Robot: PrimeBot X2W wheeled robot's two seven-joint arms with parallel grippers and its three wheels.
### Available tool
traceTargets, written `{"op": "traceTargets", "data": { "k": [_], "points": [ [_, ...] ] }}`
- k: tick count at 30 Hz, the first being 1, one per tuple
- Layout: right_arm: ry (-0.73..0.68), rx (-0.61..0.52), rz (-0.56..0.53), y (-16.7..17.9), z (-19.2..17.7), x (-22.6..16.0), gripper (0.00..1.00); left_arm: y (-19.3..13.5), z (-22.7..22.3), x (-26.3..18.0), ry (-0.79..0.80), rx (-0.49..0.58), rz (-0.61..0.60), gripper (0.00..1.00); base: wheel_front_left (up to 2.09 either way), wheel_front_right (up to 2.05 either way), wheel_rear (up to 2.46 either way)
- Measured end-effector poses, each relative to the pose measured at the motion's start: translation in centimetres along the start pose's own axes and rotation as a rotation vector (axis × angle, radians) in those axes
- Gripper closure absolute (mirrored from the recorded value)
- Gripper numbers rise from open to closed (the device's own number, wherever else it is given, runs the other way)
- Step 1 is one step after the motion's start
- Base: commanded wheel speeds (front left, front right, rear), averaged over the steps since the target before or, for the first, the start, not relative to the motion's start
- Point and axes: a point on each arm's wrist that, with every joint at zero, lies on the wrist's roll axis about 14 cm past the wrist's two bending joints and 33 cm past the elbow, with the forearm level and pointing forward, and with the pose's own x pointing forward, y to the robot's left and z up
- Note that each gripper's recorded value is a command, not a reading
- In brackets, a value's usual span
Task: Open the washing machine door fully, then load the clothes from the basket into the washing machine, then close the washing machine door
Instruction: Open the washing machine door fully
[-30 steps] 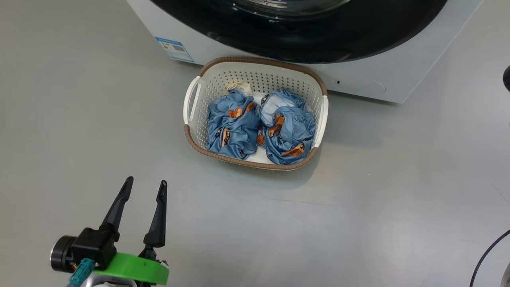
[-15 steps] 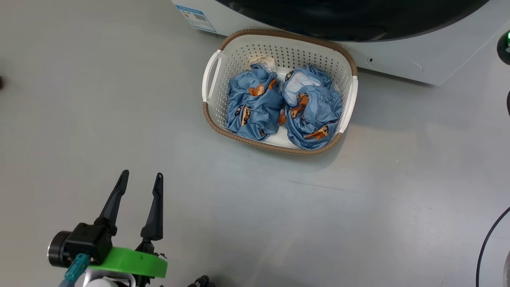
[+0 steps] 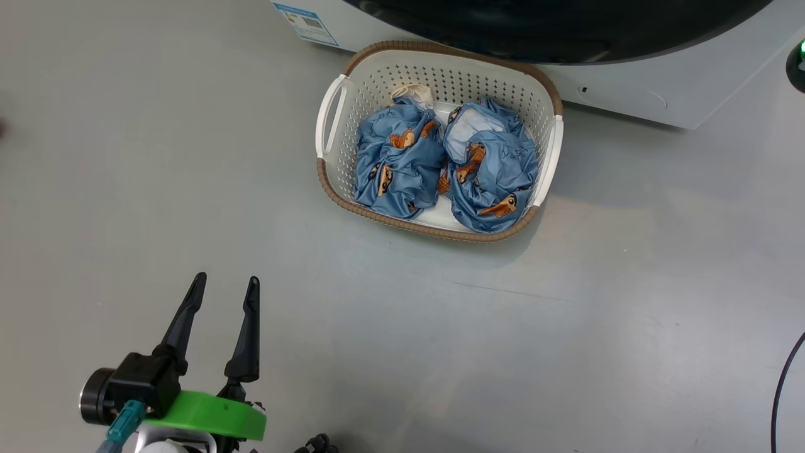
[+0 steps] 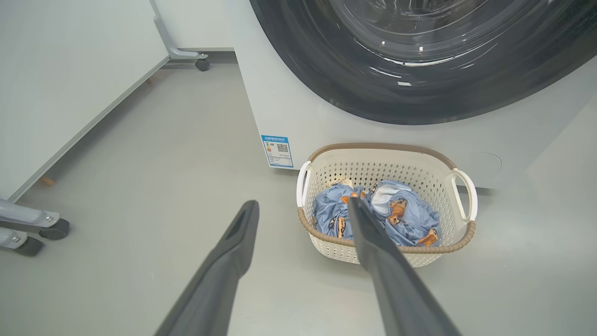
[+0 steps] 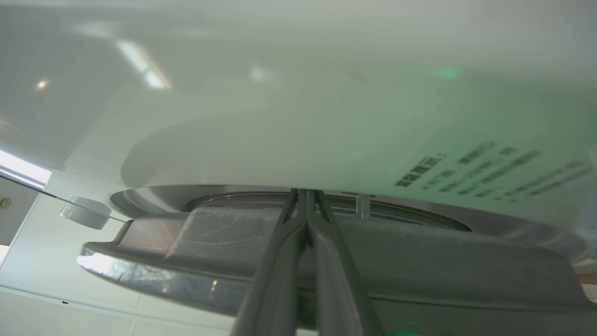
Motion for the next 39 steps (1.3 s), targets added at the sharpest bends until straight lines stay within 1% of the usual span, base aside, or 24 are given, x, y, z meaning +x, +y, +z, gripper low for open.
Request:
{"op": "traceTargets", "data": {
  "k": [4, 14, 25, 31, 39],
  "points": [
    [0.029, -0.010, -0.005, 0.3, -0.4, -0.2, 1.00, -0.1, 0.1, 0.0, -0.005, -0.003, -0.005, 0.00, 0.00, 0.00, 0.00],
    [0.113, -0.030, 0.015, 2.3, -1.6, -0.8, 1.00, -0.8, 0.5, 0.2, -0.023, -0.016, -0.028, 0.00, 0.00, 0.00, 0.00],
    [0.227, -0.046, 0.034, 4.3, -3.8, -2.1, 1.00, -1.3, 1.1, 0.3, -0.049, -0.028, -0.051, 0.00, 0.00, 0.00, 0.00],
    [0.298, -0.041, 0.033, 4.7, -5.7, -3.0, 1.00, -1.3, 1.7, 0.3, -0.068, -0.031, -0.055, 0.00, 0.00, 0.00, 0.00],
    [0.462, -0.039, 0.033, 5.3, -10.8, -5.0, 1.00, -1.9, 2.3, 0.2, -0.093, -0.049, -0.074, 0.00, 0.00, 0.00, 0.00]
  ]
}}
